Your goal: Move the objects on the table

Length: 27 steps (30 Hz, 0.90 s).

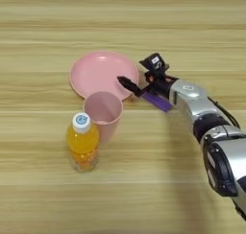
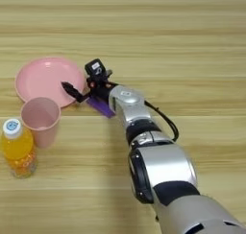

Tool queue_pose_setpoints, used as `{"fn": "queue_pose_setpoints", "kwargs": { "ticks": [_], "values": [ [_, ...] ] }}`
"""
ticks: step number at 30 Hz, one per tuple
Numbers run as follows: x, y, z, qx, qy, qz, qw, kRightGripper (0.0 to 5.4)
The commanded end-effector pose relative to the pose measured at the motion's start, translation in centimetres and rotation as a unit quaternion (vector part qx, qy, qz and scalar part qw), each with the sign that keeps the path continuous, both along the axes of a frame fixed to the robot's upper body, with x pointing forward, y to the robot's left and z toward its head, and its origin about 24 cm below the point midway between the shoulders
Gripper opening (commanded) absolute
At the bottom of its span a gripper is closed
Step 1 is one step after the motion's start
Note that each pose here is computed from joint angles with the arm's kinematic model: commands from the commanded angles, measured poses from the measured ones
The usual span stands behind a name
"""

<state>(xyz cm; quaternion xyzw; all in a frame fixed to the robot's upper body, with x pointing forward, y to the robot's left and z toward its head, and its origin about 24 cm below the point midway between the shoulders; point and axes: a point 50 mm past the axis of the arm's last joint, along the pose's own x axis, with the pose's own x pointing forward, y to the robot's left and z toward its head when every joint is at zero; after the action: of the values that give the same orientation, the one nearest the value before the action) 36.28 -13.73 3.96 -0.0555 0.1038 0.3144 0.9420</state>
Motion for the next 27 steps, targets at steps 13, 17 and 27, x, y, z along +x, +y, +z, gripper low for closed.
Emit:
{"fn": "queue_pose_setpoints", "kwargs": {
  "ticks": [13,17,27],
  "values": [
    [3.3,1.1,4.7,-0.061,-0.059,-0.119,0.9892,5.33],
    [3.4,1.0,4.3,-0.08,-0.04,-0.135,0.9867,5.33],
    [3.4,0.6,3.8,-0.108,0.005,-0.159,0.9813,5.33]
  ]
}}
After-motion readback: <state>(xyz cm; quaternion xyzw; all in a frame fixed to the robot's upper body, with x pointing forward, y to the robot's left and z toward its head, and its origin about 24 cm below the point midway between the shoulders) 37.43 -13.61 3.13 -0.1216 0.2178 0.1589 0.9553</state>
